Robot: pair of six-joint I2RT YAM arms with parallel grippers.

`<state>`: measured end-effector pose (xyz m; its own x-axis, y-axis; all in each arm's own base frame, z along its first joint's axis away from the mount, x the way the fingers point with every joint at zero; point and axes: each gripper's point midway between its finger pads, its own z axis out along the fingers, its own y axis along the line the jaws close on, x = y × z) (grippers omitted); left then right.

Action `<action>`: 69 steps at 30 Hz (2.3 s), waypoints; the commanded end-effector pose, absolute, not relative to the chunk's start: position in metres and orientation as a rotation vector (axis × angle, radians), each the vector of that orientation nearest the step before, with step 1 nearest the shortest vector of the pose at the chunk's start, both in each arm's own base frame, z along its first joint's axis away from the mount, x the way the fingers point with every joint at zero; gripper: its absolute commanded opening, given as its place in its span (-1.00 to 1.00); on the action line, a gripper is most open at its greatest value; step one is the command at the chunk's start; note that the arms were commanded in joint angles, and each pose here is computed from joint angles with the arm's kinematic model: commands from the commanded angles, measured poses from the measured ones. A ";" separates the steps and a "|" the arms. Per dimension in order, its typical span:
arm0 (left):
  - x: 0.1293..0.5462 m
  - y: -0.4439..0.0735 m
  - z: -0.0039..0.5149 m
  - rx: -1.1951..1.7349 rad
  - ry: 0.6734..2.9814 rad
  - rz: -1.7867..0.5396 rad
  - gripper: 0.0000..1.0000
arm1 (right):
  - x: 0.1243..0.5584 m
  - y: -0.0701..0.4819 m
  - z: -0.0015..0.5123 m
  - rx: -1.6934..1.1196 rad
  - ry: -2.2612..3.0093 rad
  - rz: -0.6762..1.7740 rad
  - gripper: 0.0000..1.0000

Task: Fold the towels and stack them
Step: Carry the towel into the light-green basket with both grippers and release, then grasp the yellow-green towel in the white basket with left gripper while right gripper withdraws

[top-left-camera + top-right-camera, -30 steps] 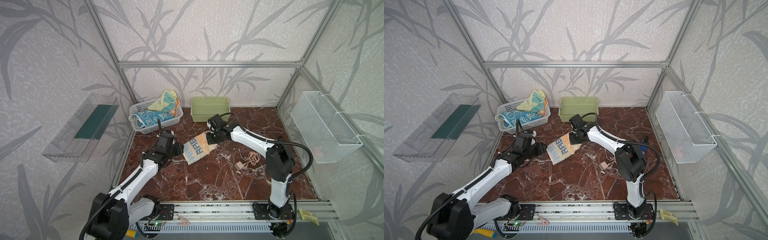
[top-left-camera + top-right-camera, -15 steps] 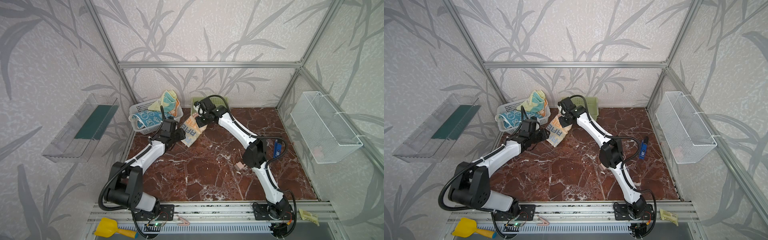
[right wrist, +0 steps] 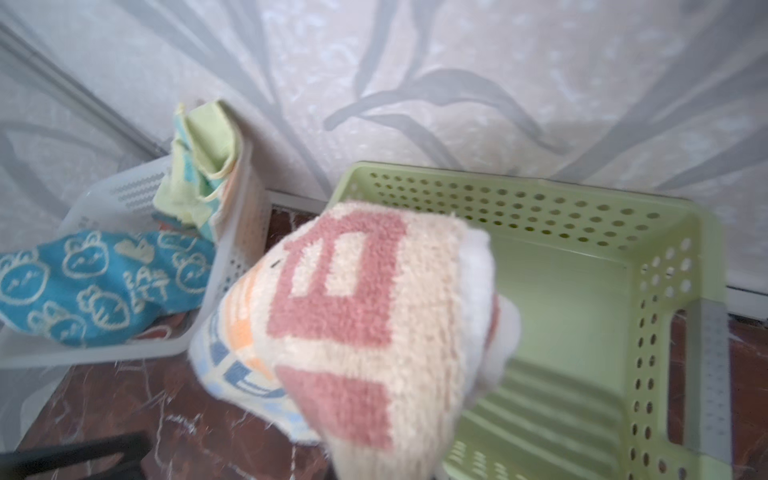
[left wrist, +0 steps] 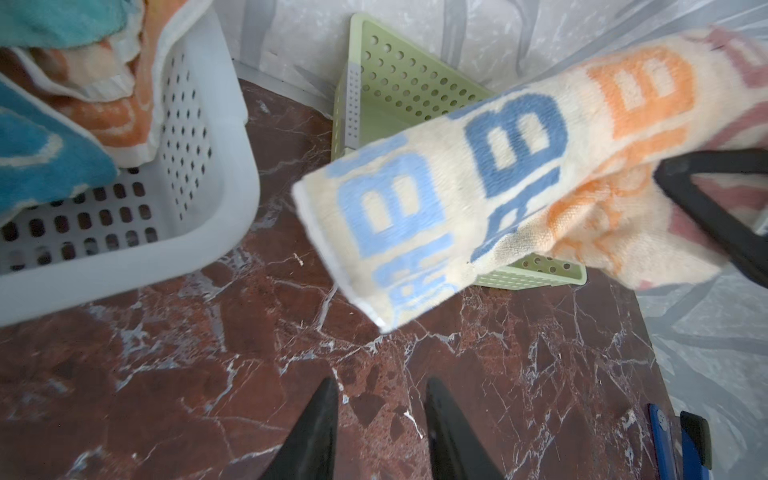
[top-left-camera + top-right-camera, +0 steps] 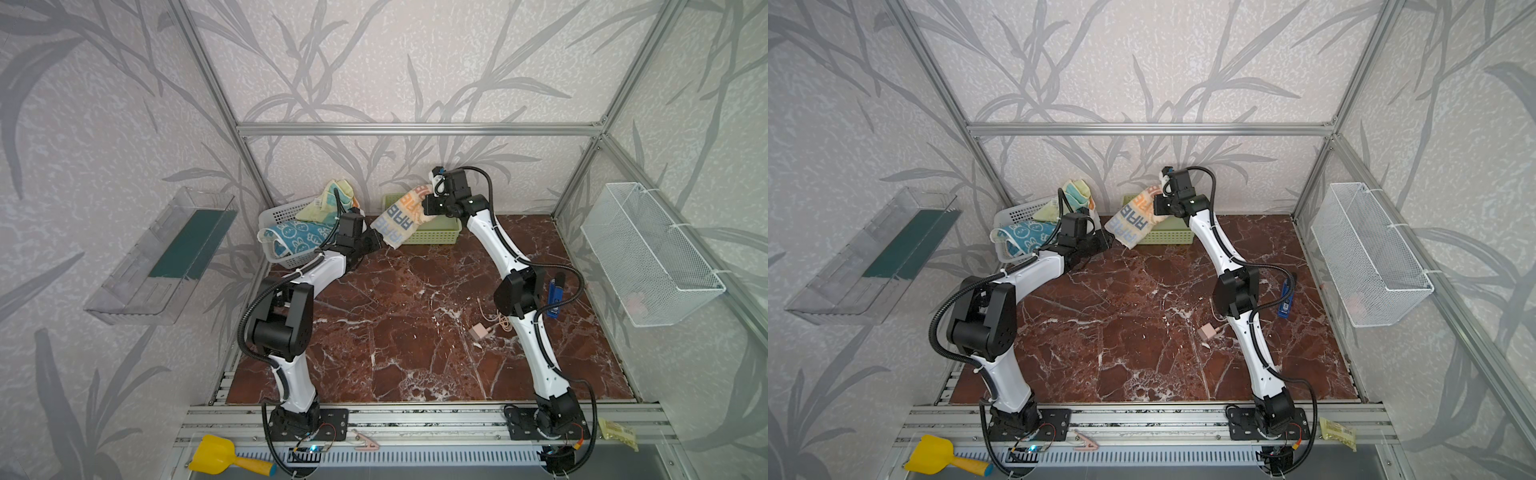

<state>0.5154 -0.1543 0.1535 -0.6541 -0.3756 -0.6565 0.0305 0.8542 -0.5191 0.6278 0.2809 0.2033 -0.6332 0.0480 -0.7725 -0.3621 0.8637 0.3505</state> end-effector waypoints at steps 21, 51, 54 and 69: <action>0.505 -0.159 0.155 -0.222 2.220 -0.648 -0.26 | 0.641 0.209 0.100 -0.118 2.405 0.550 -1.00; 0.542 -0.050 0.195 -0.275 2.384 -0.161 -0.13 | 0.583 0.223 0.228 -0.325 2.312 0.480 0.55; 0.557 -0.020 0.195 -0.303 2.410 -0.067 -0.07 | 0.563 0.244 0.227 -0.381 2.308 0.502 0.54; 0.675 -0.019 0.197 -0.262 2.188 -0.284 0.22 | 0.502 0.279 0.181 -0.373 2.303 0.649 0.49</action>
